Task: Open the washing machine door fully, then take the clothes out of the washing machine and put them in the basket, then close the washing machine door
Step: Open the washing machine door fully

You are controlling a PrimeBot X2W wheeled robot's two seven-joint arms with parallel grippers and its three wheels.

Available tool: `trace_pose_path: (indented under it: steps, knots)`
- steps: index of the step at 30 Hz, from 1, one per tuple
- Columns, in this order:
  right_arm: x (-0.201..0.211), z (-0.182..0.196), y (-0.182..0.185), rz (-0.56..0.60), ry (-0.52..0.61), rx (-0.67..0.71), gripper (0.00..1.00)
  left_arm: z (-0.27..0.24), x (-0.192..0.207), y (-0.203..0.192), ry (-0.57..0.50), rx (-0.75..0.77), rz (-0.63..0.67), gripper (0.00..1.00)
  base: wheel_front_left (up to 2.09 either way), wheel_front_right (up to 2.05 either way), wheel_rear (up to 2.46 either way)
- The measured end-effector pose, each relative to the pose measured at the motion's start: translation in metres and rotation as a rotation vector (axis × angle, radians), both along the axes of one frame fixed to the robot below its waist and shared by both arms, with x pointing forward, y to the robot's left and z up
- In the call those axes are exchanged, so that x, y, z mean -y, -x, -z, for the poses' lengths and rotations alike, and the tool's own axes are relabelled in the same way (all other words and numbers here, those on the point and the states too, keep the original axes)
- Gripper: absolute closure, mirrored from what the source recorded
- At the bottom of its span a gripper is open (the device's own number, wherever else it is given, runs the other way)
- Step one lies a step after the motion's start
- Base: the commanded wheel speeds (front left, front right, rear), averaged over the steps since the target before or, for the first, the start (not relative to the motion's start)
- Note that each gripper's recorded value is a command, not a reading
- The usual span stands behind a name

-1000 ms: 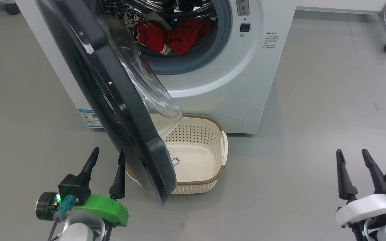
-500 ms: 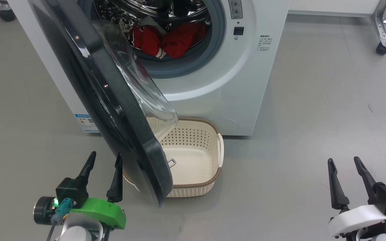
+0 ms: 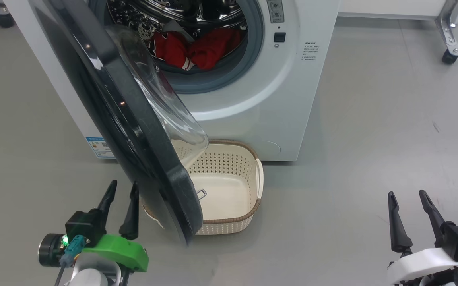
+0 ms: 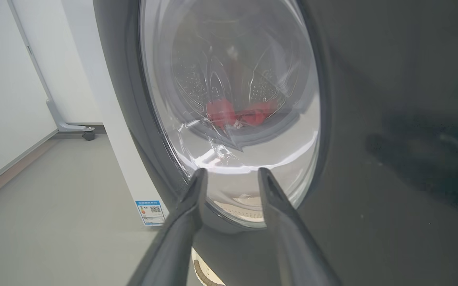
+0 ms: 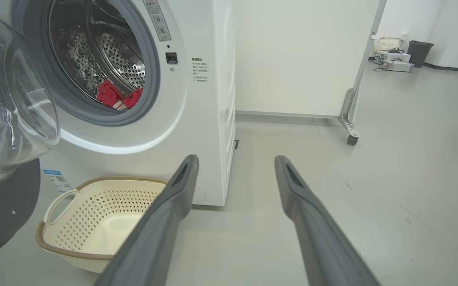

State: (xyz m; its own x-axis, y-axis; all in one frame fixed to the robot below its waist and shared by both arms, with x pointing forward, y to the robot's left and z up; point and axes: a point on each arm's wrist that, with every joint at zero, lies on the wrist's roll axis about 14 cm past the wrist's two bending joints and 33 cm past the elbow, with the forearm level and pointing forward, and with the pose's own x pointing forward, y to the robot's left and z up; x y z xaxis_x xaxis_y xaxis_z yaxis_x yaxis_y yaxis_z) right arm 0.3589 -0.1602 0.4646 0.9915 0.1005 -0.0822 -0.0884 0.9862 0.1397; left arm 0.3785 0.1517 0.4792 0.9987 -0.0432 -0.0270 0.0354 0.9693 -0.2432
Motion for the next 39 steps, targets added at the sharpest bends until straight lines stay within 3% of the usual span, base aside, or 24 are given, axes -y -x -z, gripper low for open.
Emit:
trace_pose_path:
  steps: [15, 20, 27, 32, 39]
  knots:
    - [0.001, 0.000, 0.003, 0.016, 0.007, 0.004, 0.00, -0.013, -0.018, -0.005, -0.018, 0.041, -0.063, 1.00, 0.00, 0.00, 0.00]
    - [0.001, -0.001, 0.003, 0.019, 0.010, 0.008, 0.00, -0.050, -0.040, -0.012, -0.038, 0.149, -0.145, 1.00, 0.00, 0.00, 0.00]
    - [-0.004, -0.003, 0.003, 0.015, 0.005, 0.015, 0.00, -0.140, -0.050, -0.017, -0.099, 0.419, -0.178, 1.00, 0.00, 0.00, 0.00]
    - [-0.005, -0.006, 0.004, 0.012, 0.010, 0.026, 0.00, -0.197, -0.033, -0.008, -0.114, 0.601, -0.137, 1.00, 0.00, 0.00, 0.00]
    - [-0.007, -0.008, 0.004, 0.007, 0.007, 0.030, 0.00, -0.227, 0.022, 0.008, -0.088, 0.715, 0.056, 1.00, 0.00, 0.00, 0.00]
